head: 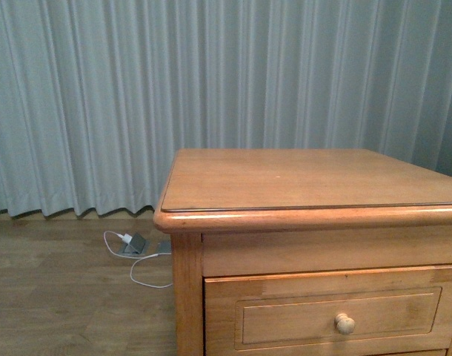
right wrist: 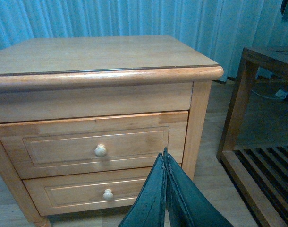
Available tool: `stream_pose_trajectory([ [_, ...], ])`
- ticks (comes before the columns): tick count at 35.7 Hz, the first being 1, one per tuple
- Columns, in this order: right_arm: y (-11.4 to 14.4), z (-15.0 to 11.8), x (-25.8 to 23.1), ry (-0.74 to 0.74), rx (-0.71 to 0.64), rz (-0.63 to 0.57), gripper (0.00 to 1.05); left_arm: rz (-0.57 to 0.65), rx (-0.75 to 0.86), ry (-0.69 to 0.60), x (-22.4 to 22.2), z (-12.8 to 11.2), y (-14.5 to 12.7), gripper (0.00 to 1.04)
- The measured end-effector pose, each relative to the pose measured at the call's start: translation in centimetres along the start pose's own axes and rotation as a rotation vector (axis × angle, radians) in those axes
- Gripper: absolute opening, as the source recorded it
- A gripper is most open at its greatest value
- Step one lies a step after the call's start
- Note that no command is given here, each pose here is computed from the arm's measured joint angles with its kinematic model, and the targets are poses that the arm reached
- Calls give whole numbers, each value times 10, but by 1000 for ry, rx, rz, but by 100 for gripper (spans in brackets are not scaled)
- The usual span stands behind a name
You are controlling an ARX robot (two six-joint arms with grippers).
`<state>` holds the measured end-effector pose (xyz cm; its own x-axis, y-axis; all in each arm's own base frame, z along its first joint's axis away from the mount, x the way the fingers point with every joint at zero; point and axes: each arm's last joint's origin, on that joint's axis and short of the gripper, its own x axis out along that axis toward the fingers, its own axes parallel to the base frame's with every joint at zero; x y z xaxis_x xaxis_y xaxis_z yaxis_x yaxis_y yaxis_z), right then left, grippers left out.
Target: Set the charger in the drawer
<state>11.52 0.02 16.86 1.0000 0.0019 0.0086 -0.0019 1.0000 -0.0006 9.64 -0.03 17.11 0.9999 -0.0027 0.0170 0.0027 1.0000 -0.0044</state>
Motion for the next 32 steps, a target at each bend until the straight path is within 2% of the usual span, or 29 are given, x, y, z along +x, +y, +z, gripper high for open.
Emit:
stream_pose_trajectory([
  [13, 0, -1, -8, 0, 0, 0, 1, 0, 0, 0, 0, 0, 0, 98],
  [15, 0, -5, -14, 35, 0, 1, 1, 0, 0, 0, 0, 0, 0, 98],
  [26, 0, -3, -18, 6, 0, 1, 1, 0, 0, 0, 0, 0, 0, 98],
  [30, 0, -3, -18, 5, -2, 1, 16, 0, 0, 0, 0, 0, 0, 98],
  [32, 0, -3, -18, 5, -2, 1, 31, 0, 0, 0, 0, 0, 0, 98],
])
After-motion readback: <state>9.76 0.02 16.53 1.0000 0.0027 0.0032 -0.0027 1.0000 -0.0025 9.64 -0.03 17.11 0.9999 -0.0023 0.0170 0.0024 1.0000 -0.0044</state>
